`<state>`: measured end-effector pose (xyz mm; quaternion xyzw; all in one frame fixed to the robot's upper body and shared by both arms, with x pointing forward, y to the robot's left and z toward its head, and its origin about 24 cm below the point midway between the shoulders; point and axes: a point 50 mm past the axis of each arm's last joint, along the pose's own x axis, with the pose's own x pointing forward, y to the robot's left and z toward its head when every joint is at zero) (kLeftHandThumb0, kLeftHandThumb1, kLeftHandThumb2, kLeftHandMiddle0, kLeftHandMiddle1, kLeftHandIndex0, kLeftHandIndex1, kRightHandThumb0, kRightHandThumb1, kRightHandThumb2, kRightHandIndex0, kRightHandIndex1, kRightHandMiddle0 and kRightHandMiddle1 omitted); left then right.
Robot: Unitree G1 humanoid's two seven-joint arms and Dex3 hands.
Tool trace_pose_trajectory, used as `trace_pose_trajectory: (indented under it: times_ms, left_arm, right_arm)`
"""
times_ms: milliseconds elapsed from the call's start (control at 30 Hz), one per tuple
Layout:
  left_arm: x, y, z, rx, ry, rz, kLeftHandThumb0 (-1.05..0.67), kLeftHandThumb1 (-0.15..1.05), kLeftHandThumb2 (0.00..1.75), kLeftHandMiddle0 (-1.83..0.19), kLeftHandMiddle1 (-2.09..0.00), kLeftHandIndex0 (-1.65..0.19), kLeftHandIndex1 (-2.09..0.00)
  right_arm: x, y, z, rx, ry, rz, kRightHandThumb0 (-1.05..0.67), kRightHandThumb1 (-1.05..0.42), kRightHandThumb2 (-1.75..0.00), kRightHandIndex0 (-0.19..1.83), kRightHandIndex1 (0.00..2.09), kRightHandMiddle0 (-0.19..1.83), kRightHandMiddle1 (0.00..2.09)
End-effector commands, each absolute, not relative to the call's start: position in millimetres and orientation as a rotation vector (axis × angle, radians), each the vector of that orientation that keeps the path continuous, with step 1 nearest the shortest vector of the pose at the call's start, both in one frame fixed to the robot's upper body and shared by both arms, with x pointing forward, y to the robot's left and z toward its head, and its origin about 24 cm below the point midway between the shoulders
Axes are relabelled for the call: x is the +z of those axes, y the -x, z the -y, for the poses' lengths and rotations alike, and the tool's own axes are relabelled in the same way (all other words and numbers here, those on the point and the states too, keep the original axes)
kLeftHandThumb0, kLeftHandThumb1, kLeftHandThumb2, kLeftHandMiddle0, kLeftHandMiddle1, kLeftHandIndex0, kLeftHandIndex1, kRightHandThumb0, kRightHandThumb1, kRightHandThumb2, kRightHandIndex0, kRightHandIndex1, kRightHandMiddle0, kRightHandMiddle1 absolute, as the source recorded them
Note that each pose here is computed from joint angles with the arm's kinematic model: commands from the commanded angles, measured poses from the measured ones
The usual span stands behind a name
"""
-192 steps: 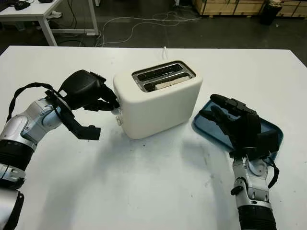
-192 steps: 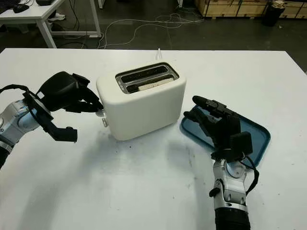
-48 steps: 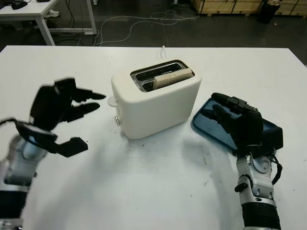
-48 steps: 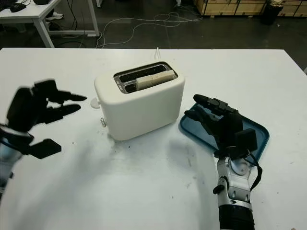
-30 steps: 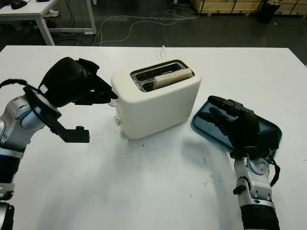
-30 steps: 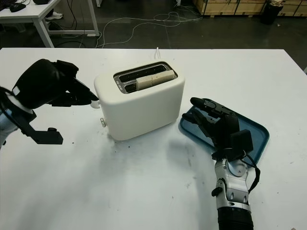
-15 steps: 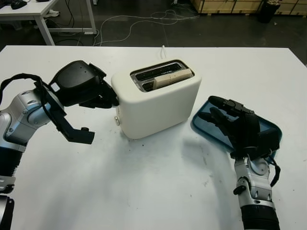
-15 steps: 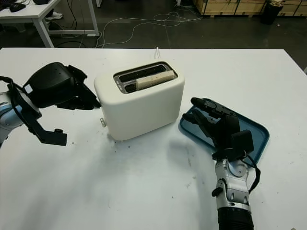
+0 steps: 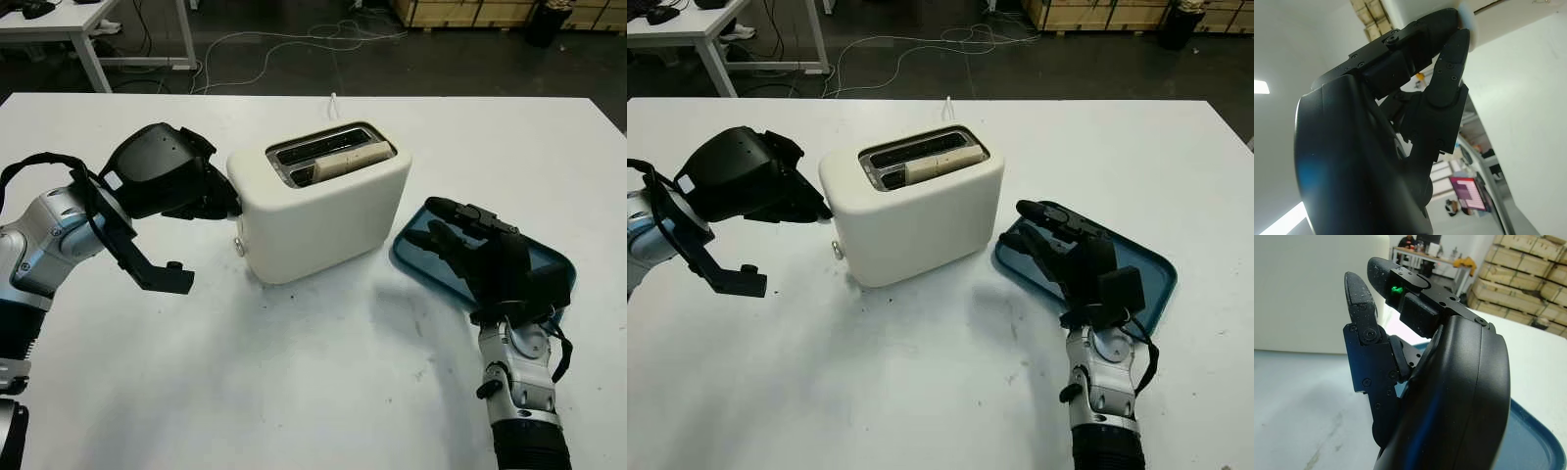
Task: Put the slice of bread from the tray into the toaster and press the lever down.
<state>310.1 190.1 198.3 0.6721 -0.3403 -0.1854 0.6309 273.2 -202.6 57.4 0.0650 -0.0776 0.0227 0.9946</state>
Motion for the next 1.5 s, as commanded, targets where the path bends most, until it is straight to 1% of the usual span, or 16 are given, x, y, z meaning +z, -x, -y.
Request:
trace_pose_trajectory:
  times_ms: [0,100,267,533,600,700,833,1033,1167,1400,1467]
  left_arm:
    - [212.2,-310.3,-194.4,-0.382,-1.543,0.795,-0.4,0.89,0.0,-0.87,-1.44,-1.34,-0.04]
    - [216.0,-309.8,-196.8,-0.372,-1.543,0.79,-0.4,0.9,0.0,-0.84,-1.48,-1.33,-0.04]
    - [214.9,-310.3,-197.5,-0.37,-1.53,0.791,-0.4,0.89,0.0,-0.87,-1.43,-1.32,-0.03]
    - [208.9,-311.1,-195.6,-0.388,-1.511,0.778,-0.4,0.9,0.0,-0.88,-1.42,-1.33,-0.03]
    - [207.8,-311.2,-194.7,-0.395,-1.525,0.77,-0.41,0.9,0.0,-0.89,-1.37,-1.34,-0.03]
    - [205.7,-311.6,-192.5,-0.398,-1.53,0.789,-0.42,0.89,0.0,-0.94,-1.29,-1.37,-0.04]
    - [201.6,-312.8,-190.1,-0.402,-1.511,0.804,-0.42,0.86,0.0,-0.97,-1.27,-1.37,-0.04]
    - [194.4,-314.5,-187.5,-0.442,-1.503,0.768,-0.43,0.89,0.01,-0.93,-1.31,-1.39,-0.04]
    - [188.2,-315.3,-186.8,-0.458,-1.497,0.743,-0.42,0.88,0.0,-0.9,-1.4,-1.39,-0.04]
    - [182.4,-317.4,-188.9,-0.469,-1.501,0.72,-0.39,0.88,0.0,-0.86,-1.43,-1.37,-0.04]
    - [182.3,-318.0,-189.6,-0.468,-1.503,0.716,-0.4,0.89,0.01,-0.86,-1.44,-1.37,-0.03]
  right_arm:
    - [58.1,-272.0,203.6,0.046,-0.117,0.152,-0.45,-0.88,0.0,1.28,0.0,1.1,0.0]
    - [58.3,-272.0,203.2,0.047,-0.124,0.152,-0.44,-0.88,0.0,1.28,0.0,1.1,0.0]
    - [58.5,-272.3,203.1,0.05,-0.125,0.154,-0.43,-0.88,0.0,1.28,0.0,1.1,0.0]
    - [58.3,-272.5,203.4,0.049,-0.123,0.153,-0.45,-0.87,0.0,1.28,0.0,1.1,0.0]
    - [58.2,-272.6,203.5,0.049,-0.122,0.151,-0.46,-0.87,0.0,1.28,0.0,1.11,0.0]
    - [58.6,-272.6,203.7,0.046,-0.114,0.153,-0.46,-0.87,0.0,1.28,0.0,1.1,0.0]
    - [59.1,-272.4,203.8,0.043,-0.116,0.152,-0.47,-0.87,0.0,1.28,0.0,1.1,0.0]
    - [57.5,-272.6,204.8,0.042,-0.129,0.149,-0.47,-0.87,0.0,1.29,0.01,1.11,0.0]
    - [57.8,-272.3,204.7,0.045,-0.131,0.154,-0.46,-0.87,0.0,1.29,0.0,1.1,0.0]
    - [58.3,-271.6,205.1,0.045,-0.125,0.161,-0.46,-0.87,0.0,1.29,0.01,1.11,0.0]
    - [58.1,-271.6,205.2,0.046,-0.126,0.159,-0.47,-0.87,0.0,1.29,0.01,1.11,0.0]
